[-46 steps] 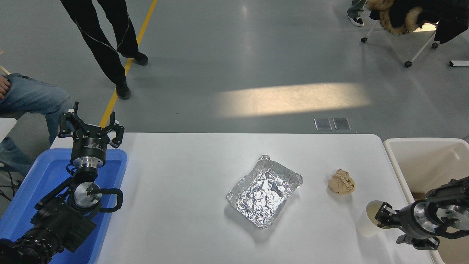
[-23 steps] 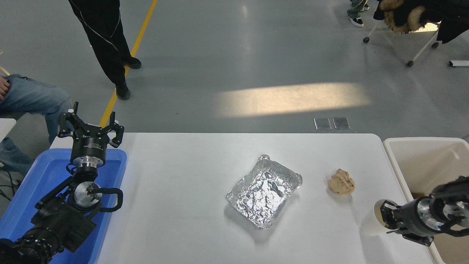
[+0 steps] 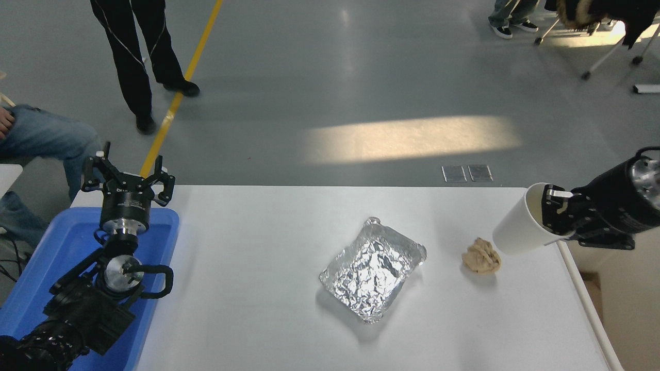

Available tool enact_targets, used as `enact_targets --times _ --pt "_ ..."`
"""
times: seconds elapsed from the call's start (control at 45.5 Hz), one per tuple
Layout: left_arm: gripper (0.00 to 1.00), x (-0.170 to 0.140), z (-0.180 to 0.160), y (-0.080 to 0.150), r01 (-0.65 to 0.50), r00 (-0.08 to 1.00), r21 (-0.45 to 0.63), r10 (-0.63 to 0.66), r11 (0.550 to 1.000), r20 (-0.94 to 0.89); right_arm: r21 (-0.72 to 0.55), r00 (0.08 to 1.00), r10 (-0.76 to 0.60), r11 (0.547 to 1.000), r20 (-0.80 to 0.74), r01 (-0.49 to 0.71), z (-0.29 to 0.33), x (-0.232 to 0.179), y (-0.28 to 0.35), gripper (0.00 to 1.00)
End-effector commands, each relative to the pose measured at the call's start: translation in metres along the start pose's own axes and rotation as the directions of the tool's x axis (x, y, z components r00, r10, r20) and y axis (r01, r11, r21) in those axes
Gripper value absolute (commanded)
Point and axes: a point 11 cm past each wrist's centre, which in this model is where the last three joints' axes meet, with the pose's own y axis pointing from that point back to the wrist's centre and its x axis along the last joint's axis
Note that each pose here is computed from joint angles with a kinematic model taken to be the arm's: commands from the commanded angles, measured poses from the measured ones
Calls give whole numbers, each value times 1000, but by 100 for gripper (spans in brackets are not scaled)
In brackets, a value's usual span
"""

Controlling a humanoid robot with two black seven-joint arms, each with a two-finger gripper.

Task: Pick up paper cup place in dustbin

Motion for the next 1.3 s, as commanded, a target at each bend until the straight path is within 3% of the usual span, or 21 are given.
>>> enact_targets --times 0.0,0.286,0.505,0.703,0.857,1.033,1.275 --pt "99 1 0 1 -3 1000 -1 3 1000 0 44 986 103 994 -130 -98 -46 -8 79 0" --pt "99 1 0 1 -3 1000 -1 3 1000 0 50 982 127 991 -143 -121 -51 -9 87 0" --pt "99 0 0 0 -1 1000 0 1 1000 0 -81 997 -82 993 14 83 20 -9 16 0" --pt "99 0 0 0 -1 1000 0 1 1000 0 -220 979 67 975 193 -23 105 24 -47 0" --pt "99 1 0 1 -3 1000 -1 3 1000 0 -338 935 217 934 280 -115 169 29 -89 0" --pt "99 0 0 0 0 1000 -1 0 1000 -1 -448 815 408 869 412 -209 235 36 -141 0" --pt "99 1 0 1 -2 1000 -1 2 1000 0 -518 653 543 815 528 -259 297 21 -199 0"
